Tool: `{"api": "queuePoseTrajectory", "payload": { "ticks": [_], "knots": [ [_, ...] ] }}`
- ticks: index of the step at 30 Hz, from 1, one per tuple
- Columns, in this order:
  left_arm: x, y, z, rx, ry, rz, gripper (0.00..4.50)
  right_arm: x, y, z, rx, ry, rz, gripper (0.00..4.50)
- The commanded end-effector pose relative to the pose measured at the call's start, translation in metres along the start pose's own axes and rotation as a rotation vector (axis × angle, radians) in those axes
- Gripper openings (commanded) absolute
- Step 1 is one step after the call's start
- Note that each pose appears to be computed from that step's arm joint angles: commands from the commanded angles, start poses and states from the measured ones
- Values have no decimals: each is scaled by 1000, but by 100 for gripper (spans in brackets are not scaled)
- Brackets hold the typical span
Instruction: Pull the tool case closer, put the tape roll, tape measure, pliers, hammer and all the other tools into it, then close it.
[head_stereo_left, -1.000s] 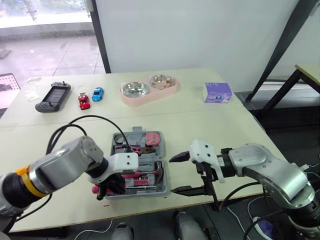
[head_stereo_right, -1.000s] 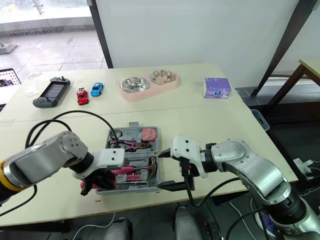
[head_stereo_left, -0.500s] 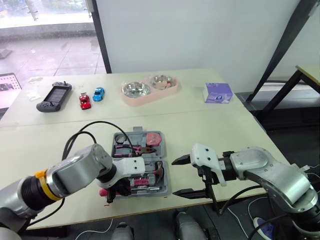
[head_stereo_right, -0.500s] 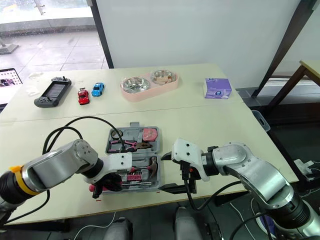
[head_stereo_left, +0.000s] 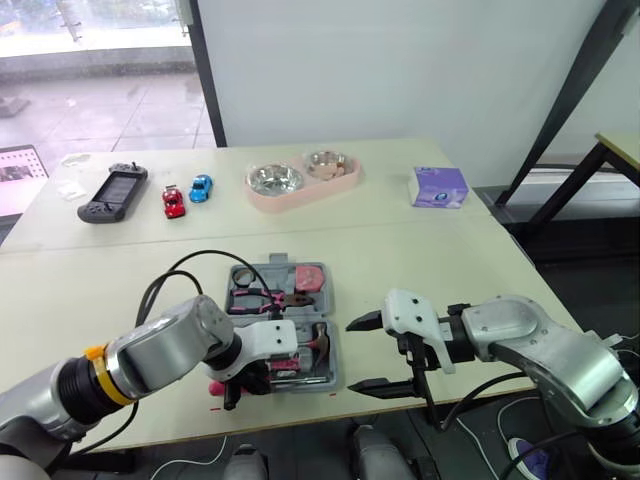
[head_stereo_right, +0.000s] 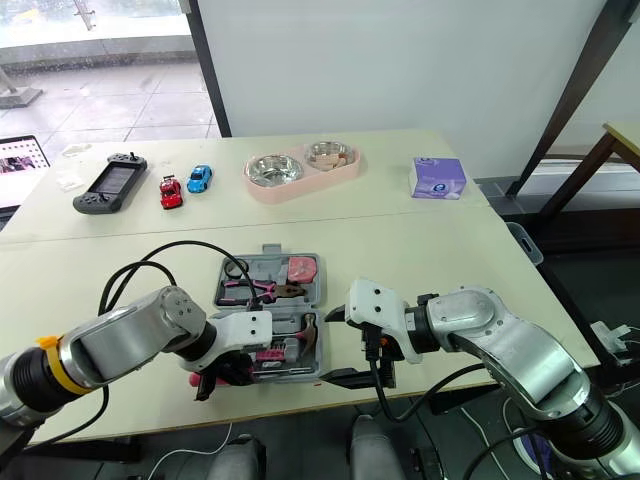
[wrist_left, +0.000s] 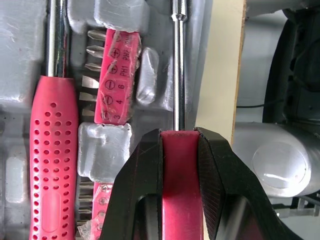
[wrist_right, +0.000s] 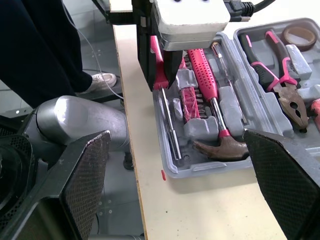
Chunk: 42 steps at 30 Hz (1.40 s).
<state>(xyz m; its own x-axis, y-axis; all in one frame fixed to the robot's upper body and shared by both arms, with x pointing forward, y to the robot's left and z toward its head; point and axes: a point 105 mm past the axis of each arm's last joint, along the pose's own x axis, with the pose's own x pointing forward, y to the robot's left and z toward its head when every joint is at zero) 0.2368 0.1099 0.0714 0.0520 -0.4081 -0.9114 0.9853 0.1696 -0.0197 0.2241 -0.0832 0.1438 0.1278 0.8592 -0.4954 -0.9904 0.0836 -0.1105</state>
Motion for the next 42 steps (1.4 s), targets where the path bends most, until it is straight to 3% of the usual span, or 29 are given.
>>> {"api": "queuePoseTrajectory", "payload": {
  "ticks": [1,20,22,23,28,29,35,39,42],
  "knots": [
    [-5,7,9,31,-41,45,46,0,6,7,-45,-4,14,450],
    [-6,7,10,61,-38,47,46,0,7,7,-35,-2,14,450],
    [-8,8,10,72,-36,53,146,1,7,7,-34,-4,16,450],
    [-11,9,10,78,-36,59,174,1,7,7,-32,-5,17,450],
    [-19,15,11,90,-38,97,430,2,7,7,-24,-11,23,450],
    [-19,15,11,89,-38,96,445,2,7,7,-24,-11,23,450],
    [-33,18,8,39,-79,115,445,3,7,8,-23,-12,23,450],
    [-38,18,12,8,-268,95,445,3,7,7,-21,-8,18,450],
    [-38,19,4,-25,-361,107,326,3,7,7,-20,-10,14,450]
  ]
}}
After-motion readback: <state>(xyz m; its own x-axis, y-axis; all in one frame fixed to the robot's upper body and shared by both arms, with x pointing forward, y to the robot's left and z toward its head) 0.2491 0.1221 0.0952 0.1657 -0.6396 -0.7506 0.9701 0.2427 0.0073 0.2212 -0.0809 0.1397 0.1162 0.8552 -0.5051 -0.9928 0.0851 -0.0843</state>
